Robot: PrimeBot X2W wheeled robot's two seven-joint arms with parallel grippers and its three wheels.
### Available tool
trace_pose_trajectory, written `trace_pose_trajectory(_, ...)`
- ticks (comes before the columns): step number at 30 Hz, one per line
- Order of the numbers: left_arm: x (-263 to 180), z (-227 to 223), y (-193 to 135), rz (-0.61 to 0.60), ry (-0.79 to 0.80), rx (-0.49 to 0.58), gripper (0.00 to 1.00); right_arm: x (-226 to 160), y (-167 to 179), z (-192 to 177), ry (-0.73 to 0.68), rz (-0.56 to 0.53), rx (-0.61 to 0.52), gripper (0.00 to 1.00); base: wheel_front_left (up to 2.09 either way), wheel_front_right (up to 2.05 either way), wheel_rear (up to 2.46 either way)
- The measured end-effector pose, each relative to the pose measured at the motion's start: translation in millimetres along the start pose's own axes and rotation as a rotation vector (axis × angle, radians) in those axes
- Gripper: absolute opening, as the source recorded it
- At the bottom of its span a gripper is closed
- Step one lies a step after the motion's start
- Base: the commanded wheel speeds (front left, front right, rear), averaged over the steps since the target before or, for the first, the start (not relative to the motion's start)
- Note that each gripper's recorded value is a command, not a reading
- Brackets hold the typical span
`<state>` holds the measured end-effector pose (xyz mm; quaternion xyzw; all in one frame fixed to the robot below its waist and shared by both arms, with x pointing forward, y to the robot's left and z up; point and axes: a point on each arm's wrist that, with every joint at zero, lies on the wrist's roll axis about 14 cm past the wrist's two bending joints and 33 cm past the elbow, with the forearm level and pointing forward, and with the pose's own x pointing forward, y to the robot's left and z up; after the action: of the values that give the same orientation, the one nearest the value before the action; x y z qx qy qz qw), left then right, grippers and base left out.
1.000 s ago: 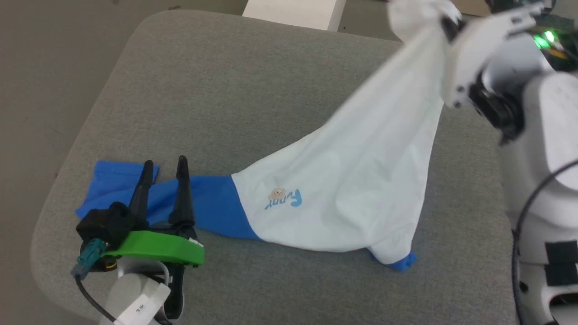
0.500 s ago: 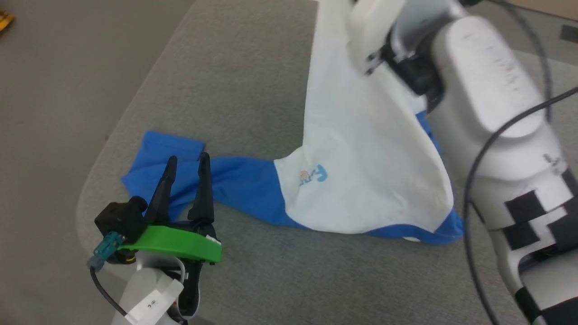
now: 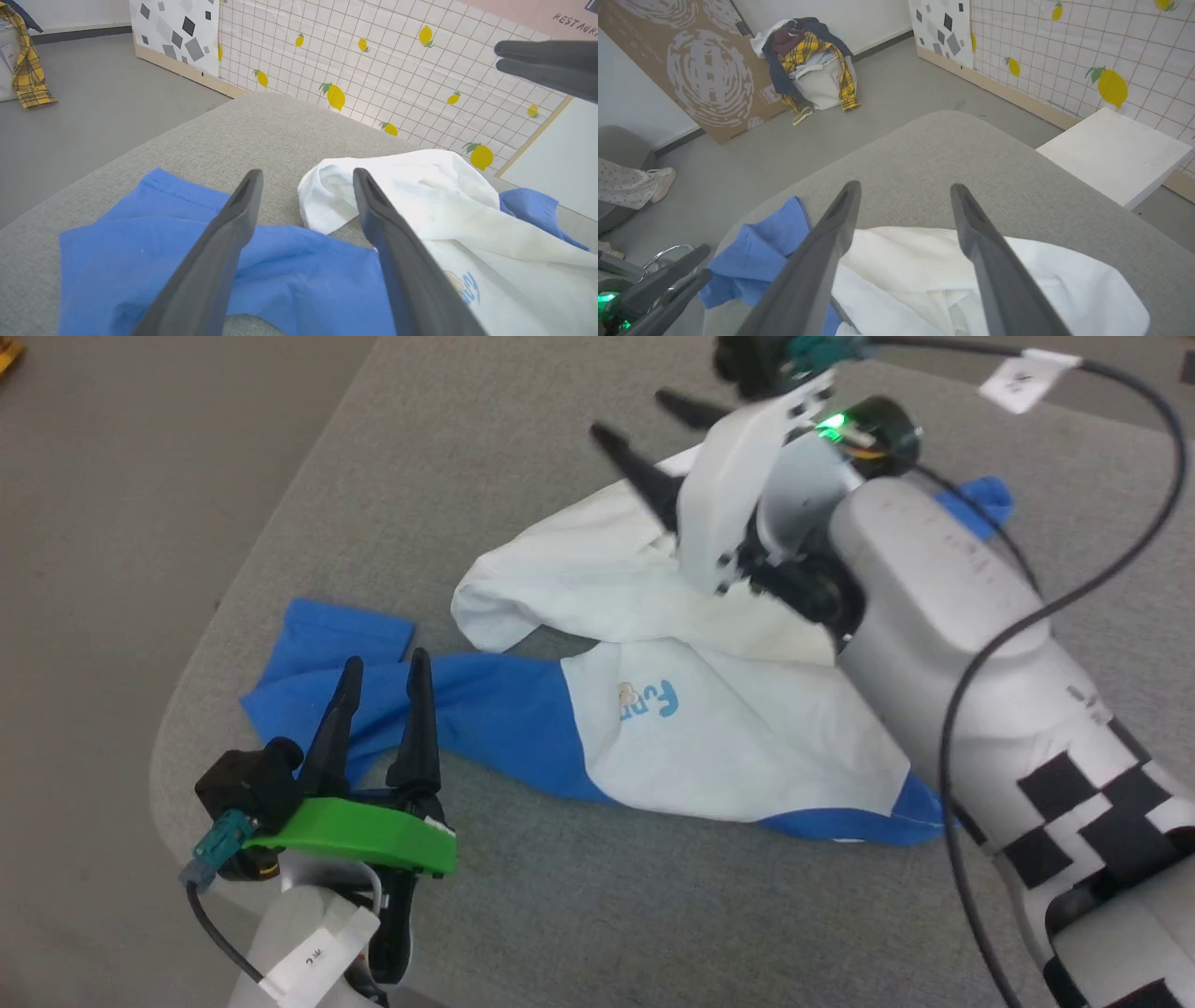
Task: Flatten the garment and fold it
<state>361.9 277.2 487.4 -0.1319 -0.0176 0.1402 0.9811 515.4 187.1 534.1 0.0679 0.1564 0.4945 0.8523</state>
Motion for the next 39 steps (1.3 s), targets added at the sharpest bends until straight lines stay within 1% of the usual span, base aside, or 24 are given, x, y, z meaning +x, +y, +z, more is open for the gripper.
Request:
trace_pose_trajectory(2, 0, 2, -2, -0.007, -0.008, 0.001, 1.00, -8, -16, 19, -0.074, -0.053, 0.022, 1.00, 0.00, 0.00, 0.00)
trace_pose_trajectory(4, 0, 6, -4, -0.016, -0.021, 0.003, 1.00, -23, -35, 39, -0.154, -0.122, 0.017, 1.00, 0.00, 0.00, 0.00)
trace_pose_trajectory(7, -3, 10, -7, -0.028, -0.034, -0.002, 1.00, -55, -70, 63, -0.254, -0.239, -0.002, 1.00, 0.00, 0.00, 0.00)
trace_pose_trajectory(9, -7, 11, -10, -0.038, -0.037, -0.008, 1.00, -85, -94, 71, -0.303, -0.328, -0.013, 1.00, 0.00, 0.00, 0.00)
trace_pose_trajectory(11, -10, 11, -13, -0.052, -0.037, -0.005, 1.00, -112, -113, 64, -0.314, -0.406, -0.032, 1.00, 0.00, 0.00, 0.00)
trace_pose_trajectory(13, -12, 11, -18, -0.074, -0.038, -0.001, 1.00, -145, -133, 50, -0.318, -0.492, -0.010, 1.00, 0.00, 0.00, 0.00)
trace_pose_trajectory(18, -14, 9, -37, -0.134, -0.038, -0.015, 1.00, -225, -162, 10, -0.329, -0.673, 0.029, 1.00, 0.00, 0.00, 0.00)
trace_pose_trajectory(20, -14, 8, -49, -0.169, -0.035, -0.022, 1.00, -263, -171, -7, -0.345, -0.757, 0.060, 1.00, 0.00, 0.00, 0.00)
trace_pose_trajectory(24, -13, 6, -72, -0.237, -0.031, -0.034, 1.00, -329, -174, -45, -0.356, -0.904, 0.134, 1.00, 0.00, 0.00, 0.00)
trace_pose_trajectory(27, -13, 1, -90, -0.287, -0.009, -0.042, 1.00, -361, -165, -69, -0.356, -0.977, 0.192, 1.00, 0.00, 0.00, 0.00)
trace_pose_trajectory(29, -15, -6, -106, -0.334, 0.031, -0.045, 1.00, -376, -157, -76, -0.362, -1.012, 0.214, 1.00, 0.00, 0.00, 0.00)
trace_pose_trajectory(31, -19, -18, -131, -0.413, 0.100, -0.038, 1.00, -389, -150, -77, -0.373, -1.040, 0.223, 1.00, 0.00, 0.00, 0.00)
trace_pose_trajectory(34, -26, -31, -187, -0.582, 0.225, -0.017, 1.00, -409, -143, -70, -0.393, -1.078, 0.214, 1.00, 0.00, 0.00, 0.00)
trace_pose_trajectory(35, -28, -35, -201, -0.624, 0.272, -0.008, 1.00, -413, -141, -68, -0.395, -1.085, 0.210, 1.00, 0.00, 0.00, 0.00)
trace_pose_trajectory(37, -34, -49, -227, -0.709, 0.392, 0.042, 1.00, -418, -139, -66, -0.395, -1.096, 0.206, 1.00, 0.00, 0.00, 0.00)
trace_pose_trajectory(39, -49, -76, -244, -0.780, 0.580, 0.129, 1.00, -421, -138, -63, -0.397, -1.101, 0.206, 1.00, 0.00, 0.00, 0.00)
